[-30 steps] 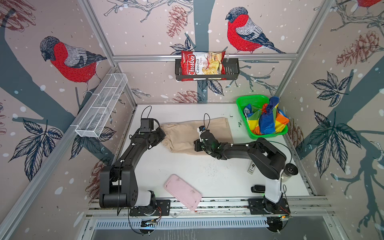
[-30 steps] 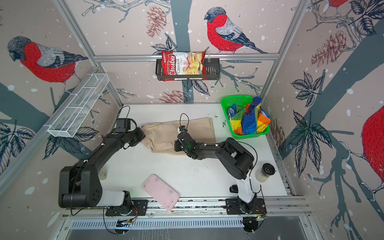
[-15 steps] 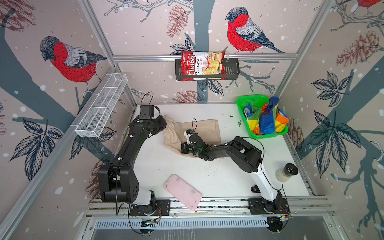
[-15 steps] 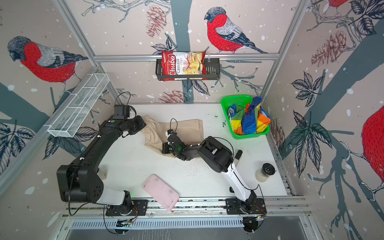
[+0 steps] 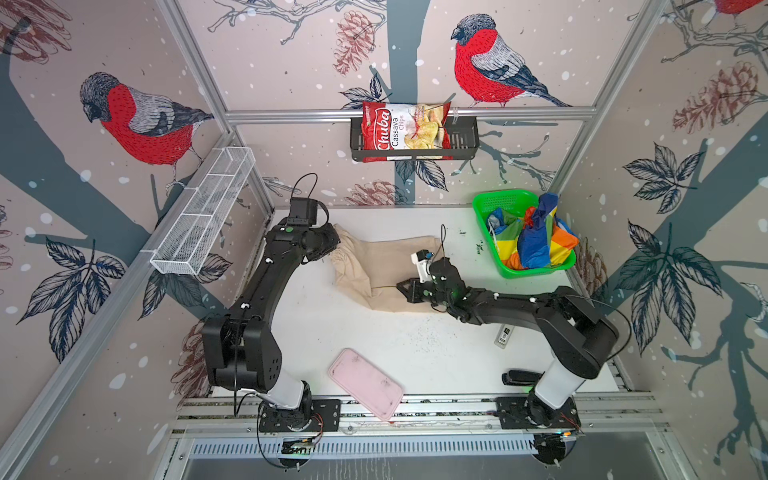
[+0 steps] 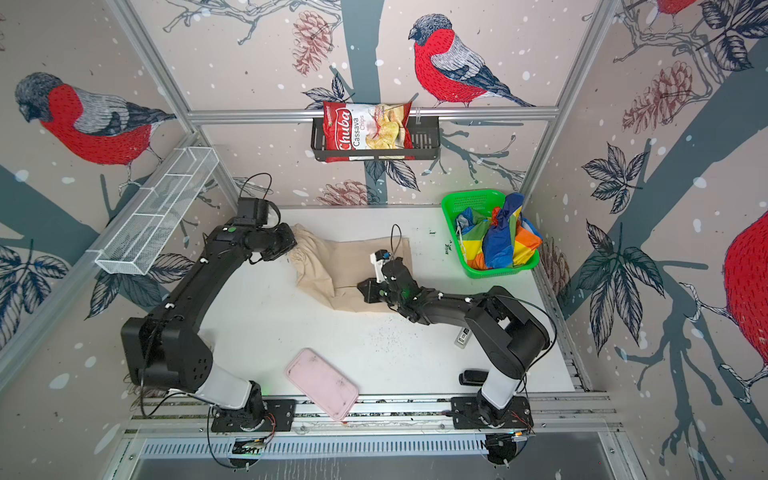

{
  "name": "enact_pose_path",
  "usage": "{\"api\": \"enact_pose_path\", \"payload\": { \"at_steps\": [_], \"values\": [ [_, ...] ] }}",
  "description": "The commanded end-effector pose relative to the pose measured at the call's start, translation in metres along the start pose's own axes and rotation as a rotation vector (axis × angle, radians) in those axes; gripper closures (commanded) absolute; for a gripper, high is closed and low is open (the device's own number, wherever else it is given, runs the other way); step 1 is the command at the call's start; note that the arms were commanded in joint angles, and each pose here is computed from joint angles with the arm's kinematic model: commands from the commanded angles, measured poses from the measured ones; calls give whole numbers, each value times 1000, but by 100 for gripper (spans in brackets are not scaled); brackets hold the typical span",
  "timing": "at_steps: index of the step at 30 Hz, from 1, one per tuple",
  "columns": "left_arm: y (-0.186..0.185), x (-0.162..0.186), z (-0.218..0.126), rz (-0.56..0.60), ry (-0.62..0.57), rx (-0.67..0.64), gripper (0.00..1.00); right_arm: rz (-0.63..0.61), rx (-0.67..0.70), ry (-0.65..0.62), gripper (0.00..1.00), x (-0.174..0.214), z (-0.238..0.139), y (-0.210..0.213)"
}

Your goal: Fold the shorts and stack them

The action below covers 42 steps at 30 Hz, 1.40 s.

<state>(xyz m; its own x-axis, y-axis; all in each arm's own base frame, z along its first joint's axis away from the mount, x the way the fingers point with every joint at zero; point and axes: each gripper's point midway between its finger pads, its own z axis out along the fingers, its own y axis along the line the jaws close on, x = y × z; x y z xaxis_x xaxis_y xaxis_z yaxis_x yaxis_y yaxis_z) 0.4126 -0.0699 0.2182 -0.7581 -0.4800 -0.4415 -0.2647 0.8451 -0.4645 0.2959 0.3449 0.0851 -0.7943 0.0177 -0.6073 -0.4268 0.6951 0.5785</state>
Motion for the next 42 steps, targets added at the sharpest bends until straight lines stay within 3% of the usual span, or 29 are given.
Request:
{"api": "enact_pose_path", "payload": {
  "at_steps": [1, 5, 10, 17, 20, 29, 35, 42],
  "values": [
    [0, -10, -5, 70, -12, -54, 100, 1, 173, 94, 88, 37, -11, -55],
    [-13, -15, -9, 121, -13, -78, 100, 20, 205, 123, 93, 61, -13, -78],
    [-39, -8, -2, 180, -5, -97, 100, 77, 152, 176, 95, 92, 0, -81],
    [-110, 38, 26, 320, 74, -70, 100, 129, 133, 161, 96, 107, 11, -83],
    [-122, 63, 50, 373, 135, -110, 100, 137, 164, 149, 96, 108, 6, -93],
    [-134, 128, 118, 451, 267, -170, 100, 124, 155, 67, 96, 98, -5, -94],
    [-119, 142, 143, 470, 291, -244, 100, 102, 91, -26, 100, 73, -29, -72],
    [-110, 148, 154, 478, 299, -268, 100, 24, 210, -181, 99, 34, -83, -72]
  ]
}}
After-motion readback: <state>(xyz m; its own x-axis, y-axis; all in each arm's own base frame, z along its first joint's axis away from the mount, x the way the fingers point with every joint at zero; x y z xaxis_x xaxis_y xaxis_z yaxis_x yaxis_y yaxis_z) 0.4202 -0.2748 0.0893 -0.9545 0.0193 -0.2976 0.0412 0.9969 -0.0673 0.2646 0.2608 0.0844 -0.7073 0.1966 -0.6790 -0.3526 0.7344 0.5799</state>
